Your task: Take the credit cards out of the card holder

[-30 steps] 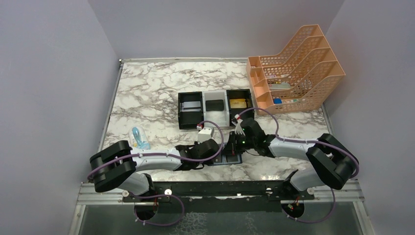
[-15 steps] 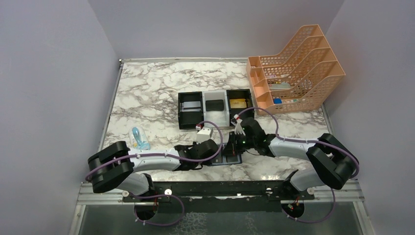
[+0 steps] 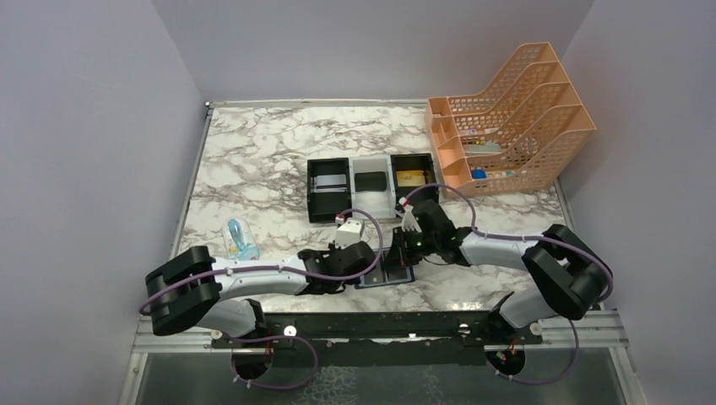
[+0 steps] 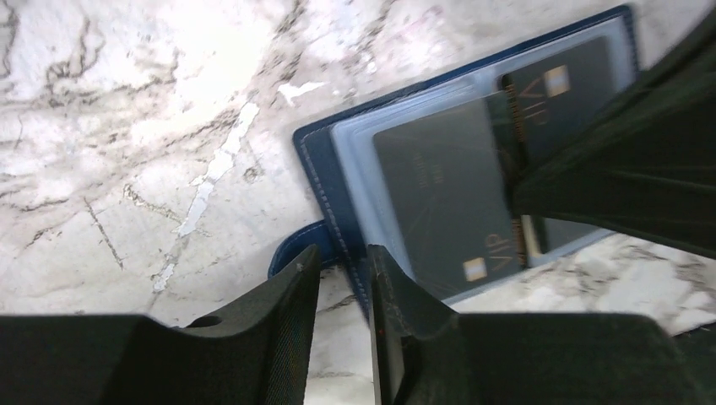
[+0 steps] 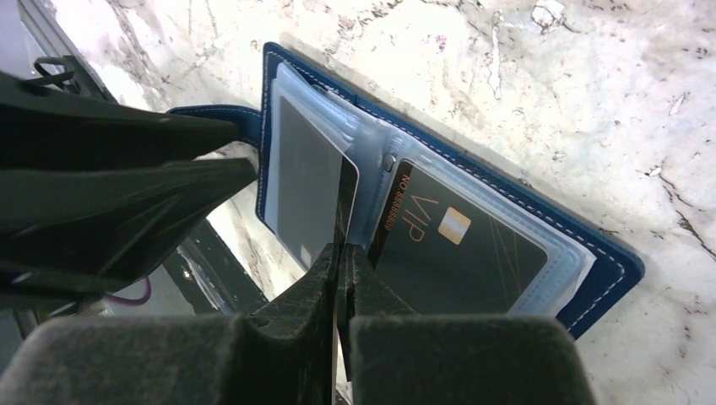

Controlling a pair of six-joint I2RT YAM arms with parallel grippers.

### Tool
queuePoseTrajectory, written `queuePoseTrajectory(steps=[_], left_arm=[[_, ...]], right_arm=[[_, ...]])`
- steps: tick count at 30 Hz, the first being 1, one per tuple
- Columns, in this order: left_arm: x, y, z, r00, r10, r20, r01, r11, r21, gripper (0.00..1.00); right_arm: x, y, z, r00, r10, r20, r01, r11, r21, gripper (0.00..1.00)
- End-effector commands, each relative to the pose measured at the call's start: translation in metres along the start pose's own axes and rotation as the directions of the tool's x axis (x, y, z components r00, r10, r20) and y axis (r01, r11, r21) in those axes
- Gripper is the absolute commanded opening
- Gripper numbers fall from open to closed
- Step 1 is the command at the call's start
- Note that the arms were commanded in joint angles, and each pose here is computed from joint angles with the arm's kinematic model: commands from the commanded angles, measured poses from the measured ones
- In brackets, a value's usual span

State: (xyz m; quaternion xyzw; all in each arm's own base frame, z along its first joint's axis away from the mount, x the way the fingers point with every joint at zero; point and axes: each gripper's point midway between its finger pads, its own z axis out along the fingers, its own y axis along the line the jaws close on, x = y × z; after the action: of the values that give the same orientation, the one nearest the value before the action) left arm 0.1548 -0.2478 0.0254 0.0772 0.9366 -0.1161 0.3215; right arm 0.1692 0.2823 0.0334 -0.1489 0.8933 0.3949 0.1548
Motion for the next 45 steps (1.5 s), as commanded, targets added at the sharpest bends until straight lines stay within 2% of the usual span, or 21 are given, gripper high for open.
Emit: queuePoseTrajectory(steps=[1,6,13,17,23,36,41,45], left_arm=[[-0.038,-0.027,-0.023,0.995,-0.012,0.098,0.003,0.996,0.093,0.32],[-0.049,-0.042,-0.029,0.991,0.000,0.132,-0.021,0.987,0.160,0.38],[-0.043,-0.051,-0.010,0.990,-0.013,0.143,-0.014,0.982,0.190,0.33],[-0.031,-0.040,0.004,0.994,-0.060,0.091,0.048,0.990,0.133,0.32],[-0.009,-0.025,0.018,0.998,-0.066,0.015,0.065,0.997,0.045,0.29],[0.012,-0.006,0.024,0.998,-0.060,-0.026,0.060,0.998,-0.006,0.28],[0.013,-0.004,0.019,0.998,-0.054,-0.026,0.054,0.998,0.014,0.28],[0.014,-0.008,0.012,0.999,-0.027,-0.025,0.029,0.997,0.077,0.28]], right_arm=[[-0.003,0.001,0.005,1.000,0.013,-0.005,-0.013,1.000,-0.017,0.02],[-0.003,0.000,0.010,1.000,0.027,-0.007,-0.027,0.999,-0.021,0.02],[-0.002,-0.001,0.011,1.000,0.028,-0.009,-0.029,0.999,-0.019,0.02],[-0.002,-0.002,0.010,1.000,0.030,-0.009,-0.030,0.999,-0.018,0.02],[-0.001,-0.003,0.008,0.999,0.033,-0.002,-0.033,0.999,-0.011,0.02],[-0.006,-0.003,0.001,0.999,0.029,0.031,-0.030,0.999,0.015,0.02],[-0.004,-0.002,0.000,0.999,0.034,0.027,-0.034,0.999,0.005,0.02],[-0.010,-0.005,-0.007,0.996,0.042,0.077,-0.046,0.998,0.044,0.01]])
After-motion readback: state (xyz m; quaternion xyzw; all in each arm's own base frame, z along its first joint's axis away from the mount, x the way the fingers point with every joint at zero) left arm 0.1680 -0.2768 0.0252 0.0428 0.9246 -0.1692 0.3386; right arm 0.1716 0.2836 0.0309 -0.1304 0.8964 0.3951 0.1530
